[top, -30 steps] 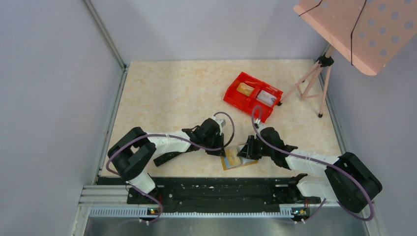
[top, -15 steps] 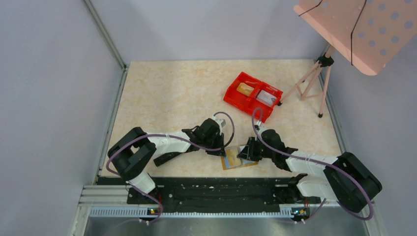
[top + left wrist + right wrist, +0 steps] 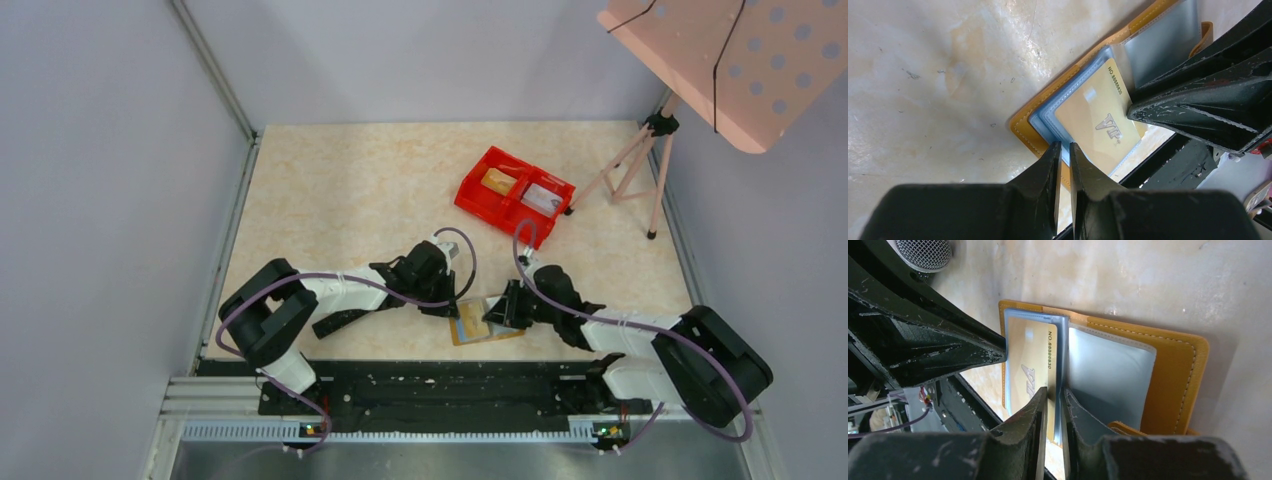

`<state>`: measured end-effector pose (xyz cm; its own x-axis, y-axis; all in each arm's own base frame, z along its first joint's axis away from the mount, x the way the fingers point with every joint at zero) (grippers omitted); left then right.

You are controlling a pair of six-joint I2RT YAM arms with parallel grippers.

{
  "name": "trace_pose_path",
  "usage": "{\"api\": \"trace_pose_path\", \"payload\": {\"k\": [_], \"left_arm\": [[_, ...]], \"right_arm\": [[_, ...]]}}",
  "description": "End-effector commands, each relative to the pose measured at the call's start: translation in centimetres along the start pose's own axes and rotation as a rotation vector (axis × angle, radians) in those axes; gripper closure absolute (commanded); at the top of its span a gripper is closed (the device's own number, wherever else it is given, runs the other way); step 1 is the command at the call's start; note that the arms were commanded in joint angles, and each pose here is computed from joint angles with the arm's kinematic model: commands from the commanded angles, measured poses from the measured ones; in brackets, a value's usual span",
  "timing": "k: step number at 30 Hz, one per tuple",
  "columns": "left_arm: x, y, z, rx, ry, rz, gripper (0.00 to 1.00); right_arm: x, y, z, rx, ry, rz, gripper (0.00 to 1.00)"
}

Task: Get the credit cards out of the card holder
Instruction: Remove the credit card from the card holder.

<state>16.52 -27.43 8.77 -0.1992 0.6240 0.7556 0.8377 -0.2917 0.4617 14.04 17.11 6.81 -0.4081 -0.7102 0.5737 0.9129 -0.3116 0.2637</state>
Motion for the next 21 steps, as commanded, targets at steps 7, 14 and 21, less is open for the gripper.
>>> {"api": "trace_pose_path", "payload": {"k": [7, 14, 21], "left_arm": [[-0.1, -0.7, 0.8, -0.002, 0.042, 0.010, 0.83], [-0.4, -0.9, 0.9, -0.003, 0.038, 0.010, 0.84], [-0.5, -1.0, 1.1, -0.001, 0.045, 0.016, 0.84]], "right_arm": [[0.5, 0.5, 0.5, 0.007, 0.063, -0.027, 1.00], [1.6, 0.9, 0.7, 0.002, 0.098, -0.045, 1.00], [2.2, 1.2, 0.2, -0.006, 0.085, -0.053, 1.00]]}}
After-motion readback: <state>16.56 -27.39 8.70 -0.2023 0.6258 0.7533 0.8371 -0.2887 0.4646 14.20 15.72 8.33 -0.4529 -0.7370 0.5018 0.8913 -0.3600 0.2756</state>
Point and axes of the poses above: each gripper's point midway between its finger pads, its own x axis back along the fingers, its own z axis along the line the jaws close on, y = z × x, the point moved 8 cm from there along x, back along the fingers, and after that the axes turned 11 degrees about -x, right-handed, at the moved point
